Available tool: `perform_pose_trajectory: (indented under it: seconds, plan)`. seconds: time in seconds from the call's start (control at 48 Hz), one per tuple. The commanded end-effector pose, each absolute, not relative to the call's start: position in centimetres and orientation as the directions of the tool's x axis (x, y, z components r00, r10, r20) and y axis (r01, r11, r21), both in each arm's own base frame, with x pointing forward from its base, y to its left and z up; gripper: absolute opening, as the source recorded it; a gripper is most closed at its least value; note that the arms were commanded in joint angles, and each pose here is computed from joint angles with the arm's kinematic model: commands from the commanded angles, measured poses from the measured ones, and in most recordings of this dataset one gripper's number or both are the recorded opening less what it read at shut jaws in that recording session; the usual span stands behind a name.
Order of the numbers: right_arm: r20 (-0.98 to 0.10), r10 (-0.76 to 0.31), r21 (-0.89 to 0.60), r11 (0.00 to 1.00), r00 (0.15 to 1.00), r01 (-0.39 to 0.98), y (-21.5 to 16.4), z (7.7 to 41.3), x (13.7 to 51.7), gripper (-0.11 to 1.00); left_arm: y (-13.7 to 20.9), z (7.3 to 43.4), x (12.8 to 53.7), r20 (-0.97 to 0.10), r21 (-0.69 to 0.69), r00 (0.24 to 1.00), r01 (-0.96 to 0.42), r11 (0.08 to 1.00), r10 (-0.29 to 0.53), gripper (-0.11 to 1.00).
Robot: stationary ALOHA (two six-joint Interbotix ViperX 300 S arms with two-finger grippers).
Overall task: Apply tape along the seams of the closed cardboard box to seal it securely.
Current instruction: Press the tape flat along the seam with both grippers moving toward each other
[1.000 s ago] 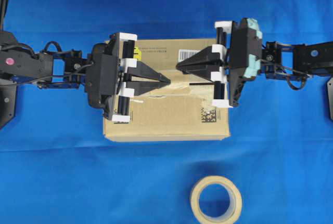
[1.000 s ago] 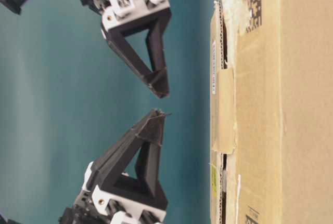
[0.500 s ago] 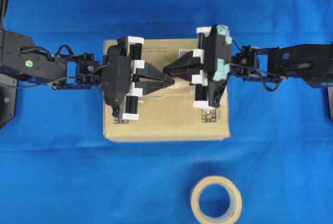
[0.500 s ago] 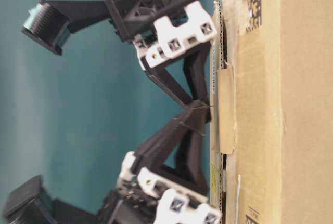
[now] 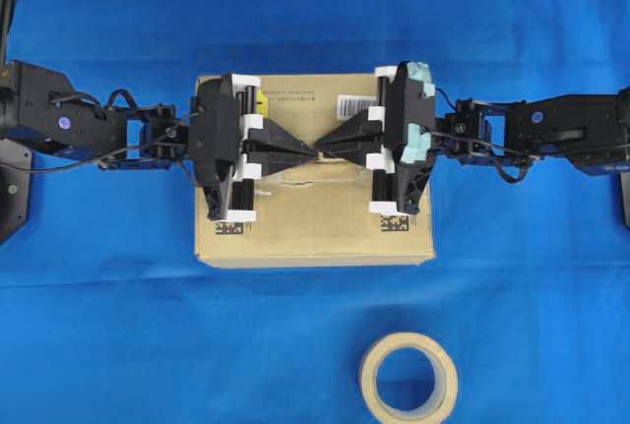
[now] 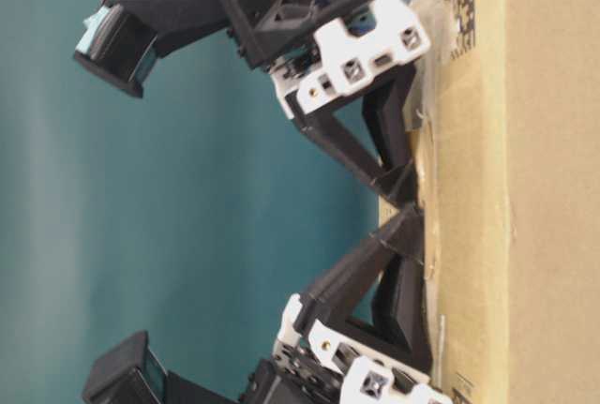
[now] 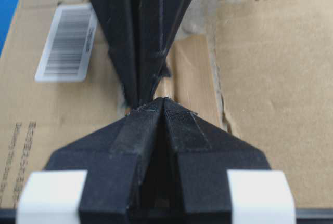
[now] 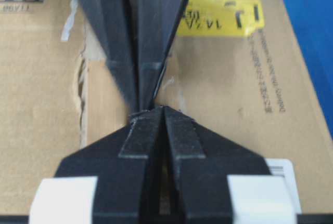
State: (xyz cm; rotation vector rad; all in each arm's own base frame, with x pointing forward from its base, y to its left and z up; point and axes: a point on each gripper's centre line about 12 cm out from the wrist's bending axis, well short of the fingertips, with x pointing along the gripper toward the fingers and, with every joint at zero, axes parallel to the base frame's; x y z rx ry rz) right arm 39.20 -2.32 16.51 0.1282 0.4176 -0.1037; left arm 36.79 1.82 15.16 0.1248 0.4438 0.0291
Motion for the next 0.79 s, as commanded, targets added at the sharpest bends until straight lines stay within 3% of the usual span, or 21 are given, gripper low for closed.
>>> perform_pose_trajectory:
  seconds: [0.0,0.521,0.771]
  plan:
    - [-0.396,-0.073,0.11,0.986,0.915,0.127,-2.2,17.0,39.1,0.0,2.1,15.2,36.3,-0.431,0.12,0.9,-0.014,0.993,0.065,0.0]
    - [-0.447,-0.086,0.134,0.978,0.89,0.162,-2.2,15.7,35.5,0.0,2.7,13.3,33.2,-0.493,0.069,0.866,-0.054,0.996,0.081,0.0]
    - [-0.39,-0.087,0.136,0.979,0.917,0.15,-2.2,17.9,35.4,0.0,2.8,14.8,33.3,-0.457,0.07,0.886,-0.058,0.996,0.084,0.0]
